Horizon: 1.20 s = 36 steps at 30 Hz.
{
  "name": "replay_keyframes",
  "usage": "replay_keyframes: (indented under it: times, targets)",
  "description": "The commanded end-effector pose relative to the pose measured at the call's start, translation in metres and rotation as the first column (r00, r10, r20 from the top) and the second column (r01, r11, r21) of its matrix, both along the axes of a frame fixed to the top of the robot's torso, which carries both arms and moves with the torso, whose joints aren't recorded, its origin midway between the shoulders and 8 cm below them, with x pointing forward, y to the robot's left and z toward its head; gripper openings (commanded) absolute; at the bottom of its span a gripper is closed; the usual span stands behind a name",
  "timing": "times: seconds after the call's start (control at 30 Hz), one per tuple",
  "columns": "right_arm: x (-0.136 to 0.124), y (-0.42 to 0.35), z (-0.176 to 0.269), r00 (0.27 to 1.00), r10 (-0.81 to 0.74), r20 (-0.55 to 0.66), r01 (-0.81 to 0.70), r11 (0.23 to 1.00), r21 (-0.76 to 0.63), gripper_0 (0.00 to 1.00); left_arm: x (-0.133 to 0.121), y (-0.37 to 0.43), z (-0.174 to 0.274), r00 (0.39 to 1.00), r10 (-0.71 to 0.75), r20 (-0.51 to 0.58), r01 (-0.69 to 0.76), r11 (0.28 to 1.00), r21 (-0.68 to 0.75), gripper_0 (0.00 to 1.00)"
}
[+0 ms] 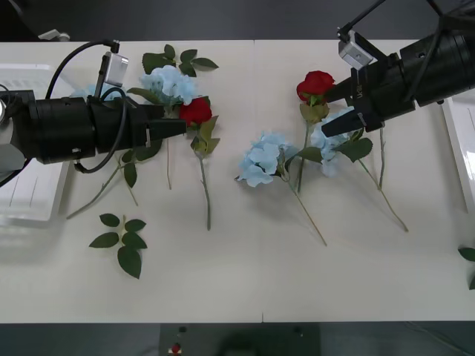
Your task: Put the red flowers into the right box and the blue flowers into the left box
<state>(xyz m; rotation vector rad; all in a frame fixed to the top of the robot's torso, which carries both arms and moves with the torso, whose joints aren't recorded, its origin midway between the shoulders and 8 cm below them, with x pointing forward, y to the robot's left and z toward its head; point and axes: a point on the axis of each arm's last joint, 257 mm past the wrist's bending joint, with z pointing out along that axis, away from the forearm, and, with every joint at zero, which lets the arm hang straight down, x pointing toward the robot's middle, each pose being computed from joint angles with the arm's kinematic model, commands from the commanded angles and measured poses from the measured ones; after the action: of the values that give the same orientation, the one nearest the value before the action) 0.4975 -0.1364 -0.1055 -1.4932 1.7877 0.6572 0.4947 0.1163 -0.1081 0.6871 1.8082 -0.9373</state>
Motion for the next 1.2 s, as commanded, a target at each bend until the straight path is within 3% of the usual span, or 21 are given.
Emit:
replay_keyframes:
  times: [0.03,0.1,1.2]
  targets:
    - [0.0023,-0.0026,0.0049,1.0,0.0,0.019,0.0,1.0,-0.006,0.87,-0.0017,0.0008,0.0192,0.998,-0.02,0.056,0.019,1.0,0.021,1.0]
    - [0.0023,-0.0026,0.0049,1.0,0.0,0.019,0.0,1.0,-0.006,1.0,-0.0017,0.0008,0.0192,0.998,-0.02,0.056,0.019,1.0,0.021,1.0]
    - [0.0023,-0.0026,0.0049,1.0,0.0,0.019,0.0,1.0,-0.006,1.0,-0.0017,0.0008,0.0192,0.998,-0.02,0.056,0.019,1.0,0.021,1.0]
